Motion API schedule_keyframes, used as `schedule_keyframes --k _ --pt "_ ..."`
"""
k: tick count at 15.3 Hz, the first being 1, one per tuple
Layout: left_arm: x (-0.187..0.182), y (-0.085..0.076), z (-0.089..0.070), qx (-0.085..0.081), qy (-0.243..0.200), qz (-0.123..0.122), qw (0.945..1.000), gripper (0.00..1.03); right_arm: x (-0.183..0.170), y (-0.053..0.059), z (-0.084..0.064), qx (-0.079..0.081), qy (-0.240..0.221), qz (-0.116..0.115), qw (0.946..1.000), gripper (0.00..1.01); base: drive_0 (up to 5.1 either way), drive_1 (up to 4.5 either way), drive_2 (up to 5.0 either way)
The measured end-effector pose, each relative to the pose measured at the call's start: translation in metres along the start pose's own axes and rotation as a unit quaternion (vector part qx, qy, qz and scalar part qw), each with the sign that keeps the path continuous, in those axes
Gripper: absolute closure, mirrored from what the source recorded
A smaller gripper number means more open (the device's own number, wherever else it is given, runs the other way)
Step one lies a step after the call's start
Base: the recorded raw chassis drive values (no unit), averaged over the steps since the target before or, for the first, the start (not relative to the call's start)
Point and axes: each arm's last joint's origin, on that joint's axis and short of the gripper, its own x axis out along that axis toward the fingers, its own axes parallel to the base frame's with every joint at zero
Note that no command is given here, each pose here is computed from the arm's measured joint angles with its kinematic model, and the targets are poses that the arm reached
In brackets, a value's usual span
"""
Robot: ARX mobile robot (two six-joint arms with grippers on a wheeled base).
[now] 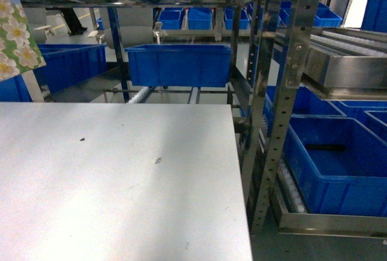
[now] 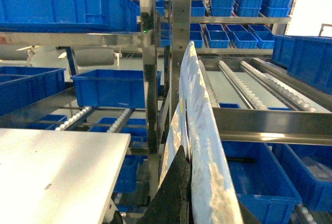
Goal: Move flower gift bag to table near conveyor
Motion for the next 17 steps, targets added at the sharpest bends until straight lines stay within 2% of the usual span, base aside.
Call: schedule_keyframes --k 17 --pt "-0.0001 0.0 0.0002 0.0 -0.001 0.0 1.0 1.01 0.0001 0.0 0.0 0.0 0.0 0.0 1.0 0.99 -5.0 2.46 2.5"
